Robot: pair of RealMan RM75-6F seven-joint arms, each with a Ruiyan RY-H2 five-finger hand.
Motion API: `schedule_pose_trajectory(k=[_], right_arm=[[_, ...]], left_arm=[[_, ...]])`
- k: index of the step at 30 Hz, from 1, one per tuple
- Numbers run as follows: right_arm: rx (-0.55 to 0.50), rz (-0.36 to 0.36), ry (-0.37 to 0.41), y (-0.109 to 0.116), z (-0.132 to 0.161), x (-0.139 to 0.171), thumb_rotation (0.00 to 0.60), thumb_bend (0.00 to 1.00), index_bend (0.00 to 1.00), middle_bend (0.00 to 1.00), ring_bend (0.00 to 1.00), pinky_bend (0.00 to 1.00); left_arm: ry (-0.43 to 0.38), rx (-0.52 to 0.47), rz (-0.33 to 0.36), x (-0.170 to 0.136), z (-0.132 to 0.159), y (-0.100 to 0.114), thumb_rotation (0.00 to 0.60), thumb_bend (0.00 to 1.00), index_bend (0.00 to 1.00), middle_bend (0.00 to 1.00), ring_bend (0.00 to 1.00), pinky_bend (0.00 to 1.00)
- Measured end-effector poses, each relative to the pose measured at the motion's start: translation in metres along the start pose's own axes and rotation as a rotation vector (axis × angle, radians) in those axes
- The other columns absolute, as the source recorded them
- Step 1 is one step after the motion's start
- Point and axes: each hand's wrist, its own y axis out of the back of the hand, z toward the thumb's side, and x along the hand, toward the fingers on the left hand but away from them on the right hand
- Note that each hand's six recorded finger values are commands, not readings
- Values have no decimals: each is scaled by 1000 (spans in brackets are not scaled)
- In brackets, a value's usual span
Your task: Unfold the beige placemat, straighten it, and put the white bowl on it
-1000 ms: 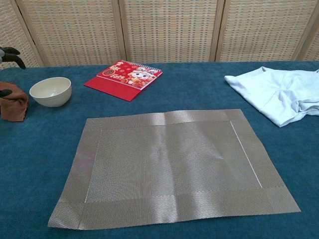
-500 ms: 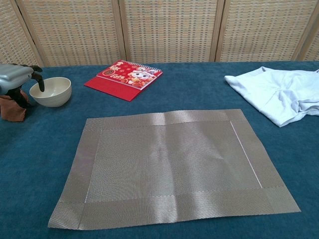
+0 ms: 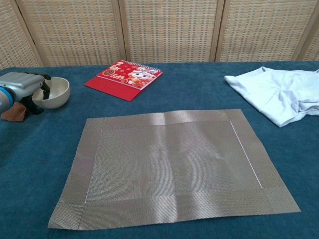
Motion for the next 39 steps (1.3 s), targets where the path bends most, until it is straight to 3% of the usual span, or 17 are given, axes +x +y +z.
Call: schedule_pose_trajectory(k=[8,19,25,39], right_arm=[[0,6,3,-2,1,0,600,295,110,0,0,0],[-2,13,22,-4,7,3,600,295,110,0,0,0],[-7,11,25,-4,8,3,600,296,110,0,0,0],[-29,-12,27,5,8,3,600,295,110,0,0,0]], left_arm=[[16,-5,74,2,3,3,600,488,720,0,0,0],[-61,-47,165,-13,10,15,600,492,738,0,0,0],[-194,-87,182,-36,38,19,600,491,735,0,0,0],[-569,-182,140,-124,130,34,600,486,733,0,0,0]])
